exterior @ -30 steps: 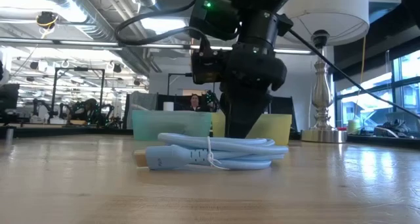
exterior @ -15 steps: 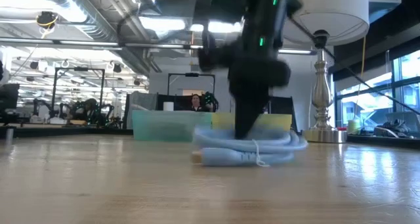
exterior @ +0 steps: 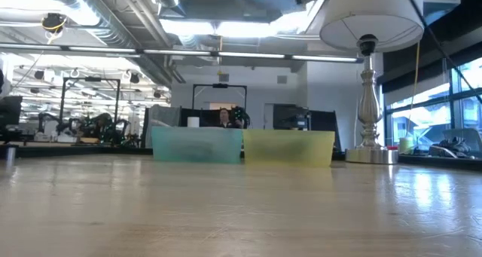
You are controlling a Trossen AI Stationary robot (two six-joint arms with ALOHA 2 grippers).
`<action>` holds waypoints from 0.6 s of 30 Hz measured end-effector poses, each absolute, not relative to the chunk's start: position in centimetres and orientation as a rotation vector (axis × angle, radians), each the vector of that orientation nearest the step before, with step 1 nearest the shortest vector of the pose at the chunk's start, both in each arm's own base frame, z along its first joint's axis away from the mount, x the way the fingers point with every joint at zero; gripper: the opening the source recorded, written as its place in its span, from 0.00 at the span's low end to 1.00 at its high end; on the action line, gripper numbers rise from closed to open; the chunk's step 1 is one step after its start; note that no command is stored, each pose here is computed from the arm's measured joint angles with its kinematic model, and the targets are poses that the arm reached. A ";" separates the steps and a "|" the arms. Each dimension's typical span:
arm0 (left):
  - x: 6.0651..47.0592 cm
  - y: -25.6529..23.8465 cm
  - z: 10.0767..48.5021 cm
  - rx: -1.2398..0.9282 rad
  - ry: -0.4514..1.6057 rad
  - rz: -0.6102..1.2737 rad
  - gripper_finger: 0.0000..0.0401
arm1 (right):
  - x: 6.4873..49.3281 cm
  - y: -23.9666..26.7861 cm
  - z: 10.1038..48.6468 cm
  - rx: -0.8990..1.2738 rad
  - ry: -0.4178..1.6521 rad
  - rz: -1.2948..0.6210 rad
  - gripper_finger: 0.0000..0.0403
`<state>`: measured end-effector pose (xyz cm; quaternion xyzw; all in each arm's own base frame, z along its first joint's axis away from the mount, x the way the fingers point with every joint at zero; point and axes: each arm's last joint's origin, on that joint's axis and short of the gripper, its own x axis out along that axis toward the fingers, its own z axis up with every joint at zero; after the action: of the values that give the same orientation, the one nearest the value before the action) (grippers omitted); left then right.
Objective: Pick & Place USB Port
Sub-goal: Put the blue HDMI cable into the green bin
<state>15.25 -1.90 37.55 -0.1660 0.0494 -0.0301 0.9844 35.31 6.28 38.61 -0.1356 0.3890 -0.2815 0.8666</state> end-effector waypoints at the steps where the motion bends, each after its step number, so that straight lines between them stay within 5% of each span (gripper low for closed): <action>1: 15.7 -1.9 37.9 -0.326 0.059 -0.088 0.43 | 34.9 6.2 39.9 -0.289 0.779 -0.598 0.08; 9: 18.7 -0.2 37.6 -0.321 0.039 -0.129 0.43 | 35.3 6.2 44.7 -0.360 0.592 -0.540 0.08; 18: 21.0 2.6 37.8 -0.362 -0.042 -0.246 0.43 | 35.6 6.6 45.0 -0.407 0.562 -0.499 0.08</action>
<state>20.96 2.57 37.84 -0.1797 -0.0208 -0.1222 0.9759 35.56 6.58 45.05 -0.1972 0.2724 -0.2422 0.9101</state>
